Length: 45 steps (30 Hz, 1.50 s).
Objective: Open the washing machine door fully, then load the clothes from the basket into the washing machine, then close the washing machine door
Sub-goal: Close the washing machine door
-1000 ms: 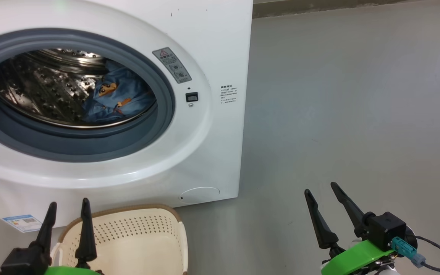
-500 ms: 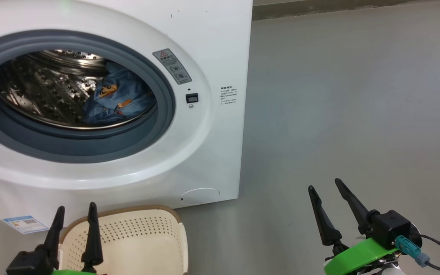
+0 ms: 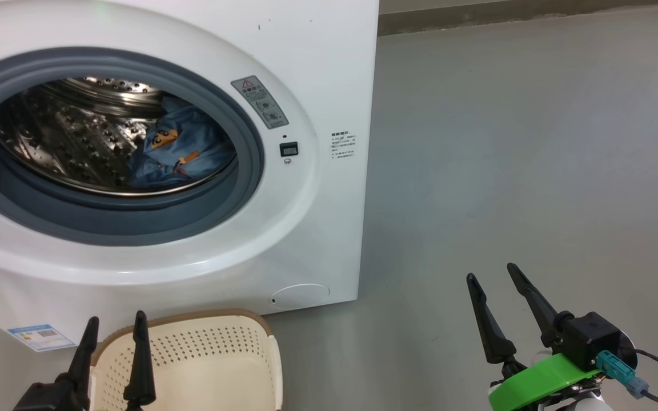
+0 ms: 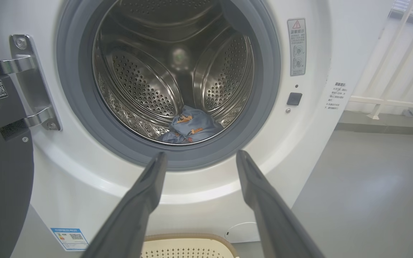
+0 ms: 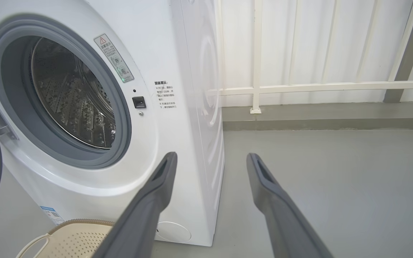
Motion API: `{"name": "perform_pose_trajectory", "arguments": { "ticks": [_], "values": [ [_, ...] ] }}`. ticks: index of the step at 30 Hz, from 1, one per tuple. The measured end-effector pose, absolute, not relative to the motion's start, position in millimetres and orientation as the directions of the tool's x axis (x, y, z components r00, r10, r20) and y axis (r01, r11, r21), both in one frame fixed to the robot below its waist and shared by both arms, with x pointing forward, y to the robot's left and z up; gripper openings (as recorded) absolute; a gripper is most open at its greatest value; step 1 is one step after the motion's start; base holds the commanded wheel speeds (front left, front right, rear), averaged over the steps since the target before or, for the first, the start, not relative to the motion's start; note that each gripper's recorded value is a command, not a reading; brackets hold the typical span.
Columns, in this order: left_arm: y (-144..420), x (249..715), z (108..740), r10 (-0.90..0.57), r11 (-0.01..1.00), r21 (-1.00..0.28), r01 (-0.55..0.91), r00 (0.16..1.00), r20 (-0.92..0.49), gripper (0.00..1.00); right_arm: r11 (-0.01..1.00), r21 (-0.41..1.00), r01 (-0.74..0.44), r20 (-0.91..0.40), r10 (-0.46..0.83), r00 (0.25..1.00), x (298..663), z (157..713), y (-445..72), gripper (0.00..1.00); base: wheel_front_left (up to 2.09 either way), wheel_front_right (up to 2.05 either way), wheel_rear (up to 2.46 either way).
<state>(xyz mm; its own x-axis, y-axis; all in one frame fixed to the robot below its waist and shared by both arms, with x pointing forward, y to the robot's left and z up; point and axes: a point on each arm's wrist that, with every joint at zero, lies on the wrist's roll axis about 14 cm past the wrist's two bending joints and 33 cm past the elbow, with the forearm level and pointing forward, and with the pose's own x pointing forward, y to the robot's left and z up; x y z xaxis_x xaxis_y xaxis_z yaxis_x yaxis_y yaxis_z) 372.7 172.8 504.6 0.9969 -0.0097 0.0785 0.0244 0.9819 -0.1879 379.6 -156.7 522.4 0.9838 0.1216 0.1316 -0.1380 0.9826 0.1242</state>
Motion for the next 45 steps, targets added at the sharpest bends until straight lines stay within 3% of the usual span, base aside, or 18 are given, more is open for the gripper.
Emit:
{"name": "perform_pose_trajectory", "arguments": {
  "ticks": [33,45],
  "values": [
    [172.4,358.6,506.4,0.000,0.979,-0.201,0.016,0.997,0.081,1.00,0.982,0.125,-0.140,0.155,0.120,0.981,369.3,530.1,-156.4,1.00,-0.01,0.01,0.00],
    [172.0,360.0,502.2,0.000,0.983,-0.182,0.012,0.998,0.067,1.00,0.983,0.127,-0.135,0.149,0.116,0.982,369.7,528.0,-157.7,1.00,-0.95,0.95,0.00]
  ]
}}
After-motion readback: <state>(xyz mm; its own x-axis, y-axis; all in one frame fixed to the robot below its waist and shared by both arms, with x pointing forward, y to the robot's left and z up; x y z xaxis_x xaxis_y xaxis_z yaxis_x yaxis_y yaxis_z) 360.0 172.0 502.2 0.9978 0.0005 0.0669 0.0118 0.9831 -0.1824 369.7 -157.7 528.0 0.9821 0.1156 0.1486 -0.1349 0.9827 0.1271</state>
